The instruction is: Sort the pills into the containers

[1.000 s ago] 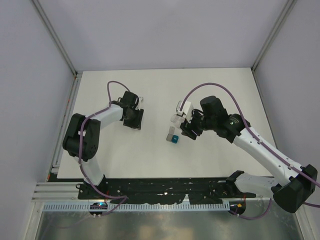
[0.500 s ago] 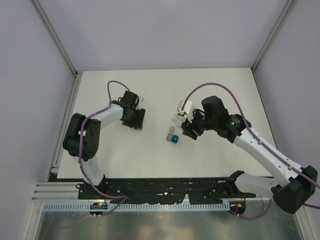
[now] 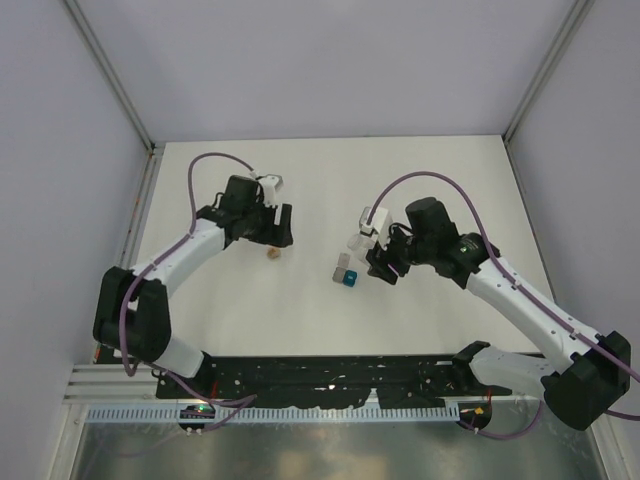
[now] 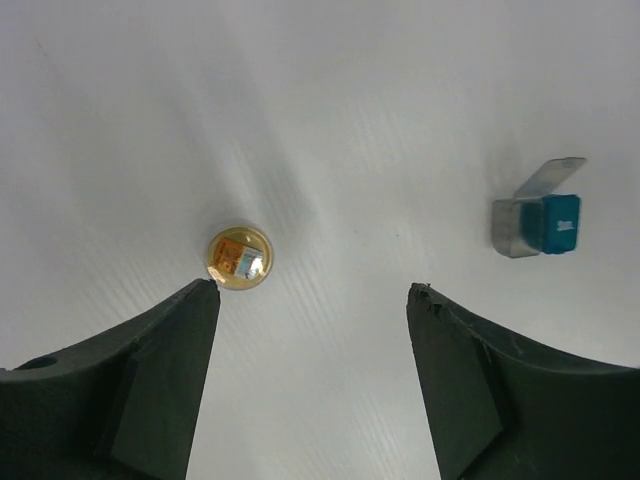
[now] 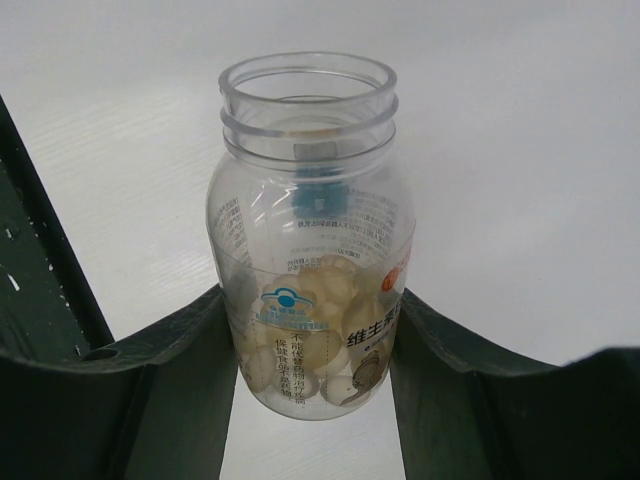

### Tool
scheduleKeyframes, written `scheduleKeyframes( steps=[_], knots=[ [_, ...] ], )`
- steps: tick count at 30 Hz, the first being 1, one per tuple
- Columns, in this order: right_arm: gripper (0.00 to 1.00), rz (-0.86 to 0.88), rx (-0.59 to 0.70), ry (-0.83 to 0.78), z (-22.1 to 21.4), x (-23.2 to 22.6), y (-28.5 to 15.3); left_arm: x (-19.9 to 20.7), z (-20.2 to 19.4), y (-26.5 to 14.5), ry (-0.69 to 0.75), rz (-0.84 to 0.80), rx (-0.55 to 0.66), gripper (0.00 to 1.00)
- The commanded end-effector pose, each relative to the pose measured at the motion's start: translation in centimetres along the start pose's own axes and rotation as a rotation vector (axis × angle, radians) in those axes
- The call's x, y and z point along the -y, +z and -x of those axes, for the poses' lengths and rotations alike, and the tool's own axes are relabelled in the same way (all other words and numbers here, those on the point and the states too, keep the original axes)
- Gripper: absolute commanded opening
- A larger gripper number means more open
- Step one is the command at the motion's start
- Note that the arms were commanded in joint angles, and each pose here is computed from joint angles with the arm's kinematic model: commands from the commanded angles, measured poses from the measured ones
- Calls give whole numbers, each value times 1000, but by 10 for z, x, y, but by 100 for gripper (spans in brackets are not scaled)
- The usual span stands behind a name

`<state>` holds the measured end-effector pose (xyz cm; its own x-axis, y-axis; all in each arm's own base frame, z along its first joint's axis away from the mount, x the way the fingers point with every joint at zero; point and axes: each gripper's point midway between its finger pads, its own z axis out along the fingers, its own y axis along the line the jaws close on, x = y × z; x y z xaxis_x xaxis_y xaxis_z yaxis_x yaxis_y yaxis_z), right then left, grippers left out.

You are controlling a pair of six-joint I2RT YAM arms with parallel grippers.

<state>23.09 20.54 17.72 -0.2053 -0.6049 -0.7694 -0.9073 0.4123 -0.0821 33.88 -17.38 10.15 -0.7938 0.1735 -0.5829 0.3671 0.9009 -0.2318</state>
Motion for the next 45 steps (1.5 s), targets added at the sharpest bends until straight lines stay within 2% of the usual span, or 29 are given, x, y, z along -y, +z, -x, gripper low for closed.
scheduleKeyframes(
  steps=[1, 3, 7, 13, 19, 24, 34, 39, 45],
  knots=[
    [10, 9, 90, -43, 21, 1, -1, 45, 22, -30, 97, -236, 186, 83],
    [11, 23, 93, -43, 22, 0, 1, 71, 25, -48, 170, -361, 241, 88],
    [11, 58, 104, -46, 24, -4, 6, 114, 29, -81, 254, -561, 290, 91],
    [13, 69, 121, -52, 32, -3, 7, 167, 42, -122, 254, -819, 302, 96],
    [15, 74, 116, -53, 36, -1, 7, 205, 47, -138, 251, -928, 288, 98],
    [18, 65, 124, -58, 41, 1, 4, 218, 54, -133, 207, -941, 265, 98],
    [19, 73, 147, -62, 50, 0, 1, 229, 56, -107, 153, -904, 210, 90],
    [20, 79, 152, -59, 51, -1, 1, 233, 57, -104, 144, -900, 198, 79],
    [21, 81, 163, -53, 53, -2, 0, 236, 54, -98, 136, -906, 173, 60]
  ],
)
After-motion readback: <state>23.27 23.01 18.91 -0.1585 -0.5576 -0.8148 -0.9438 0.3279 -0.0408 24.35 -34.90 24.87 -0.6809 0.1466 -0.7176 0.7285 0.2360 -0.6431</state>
